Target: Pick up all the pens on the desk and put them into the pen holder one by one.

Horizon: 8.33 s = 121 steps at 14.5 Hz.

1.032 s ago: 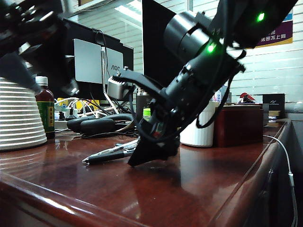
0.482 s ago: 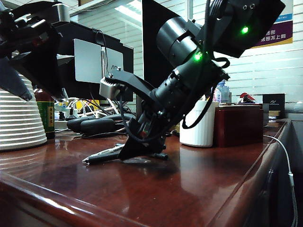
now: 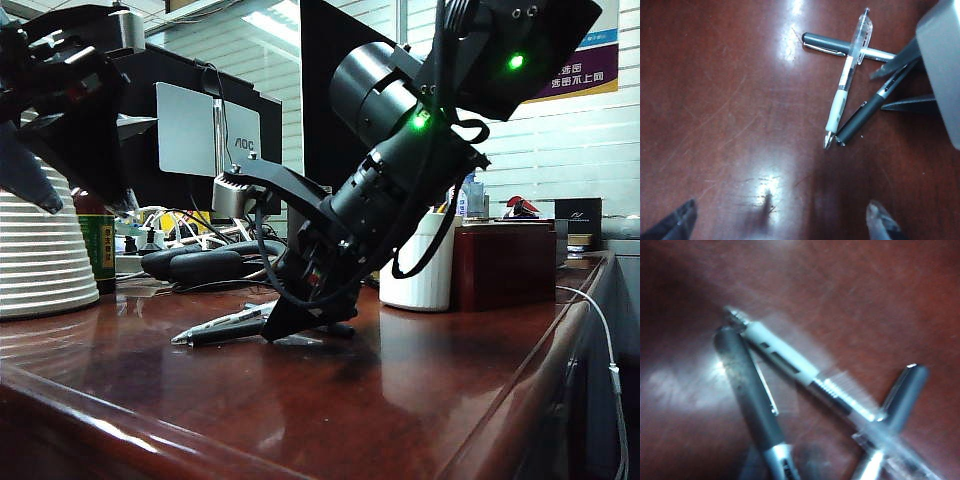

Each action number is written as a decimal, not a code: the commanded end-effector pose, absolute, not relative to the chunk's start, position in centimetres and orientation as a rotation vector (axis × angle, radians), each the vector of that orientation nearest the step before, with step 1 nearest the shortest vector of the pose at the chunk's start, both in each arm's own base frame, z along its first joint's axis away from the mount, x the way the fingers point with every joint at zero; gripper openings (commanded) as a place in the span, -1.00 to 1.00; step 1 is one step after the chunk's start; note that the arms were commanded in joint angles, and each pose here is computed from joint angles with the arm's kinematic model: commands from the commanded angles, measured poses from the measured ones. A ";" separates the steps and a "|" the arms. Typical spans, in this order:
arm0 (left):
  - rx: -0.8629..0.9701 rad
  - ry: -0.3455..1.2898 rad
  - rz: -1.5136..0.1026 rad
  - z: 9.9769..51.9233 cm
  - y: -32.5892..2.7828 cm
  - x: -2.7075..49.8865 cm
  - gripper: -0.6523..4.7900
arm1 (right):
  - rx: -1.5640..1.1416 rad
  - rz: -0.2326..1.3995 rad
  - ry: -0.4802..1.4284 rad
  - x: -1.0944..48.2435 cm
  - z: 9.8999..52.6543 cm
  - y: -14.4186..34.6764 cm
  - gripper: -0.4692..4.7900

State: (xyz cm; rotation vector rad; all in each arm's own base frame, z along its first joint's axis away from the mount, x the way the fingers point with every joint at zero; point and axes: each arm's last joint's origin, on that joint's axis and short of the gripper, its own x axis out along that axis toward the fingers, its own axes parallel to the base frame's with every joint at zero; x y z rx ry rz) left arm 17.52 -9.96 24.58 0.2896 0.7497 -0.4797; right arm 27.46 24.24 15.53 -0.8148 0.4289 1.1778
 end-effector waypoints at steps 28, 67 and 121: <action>0.034 0.451 -0.610 24.2 -13.7 23.0 1.00 | 0.277 0.578 -0.037 35.9 19.2 11.7 -0.84; 0.354 0.855 -0.470 20.9 -11.8 20.8 1.00 | -0.510 0.958 0.685 31.9 16.2 23.1 -0.02; 0.566 0.827 -0.787 22.8 -17.0 29.1 1.00 | 0.021 0.701 0.055 24.8 28.8 9.5 0.19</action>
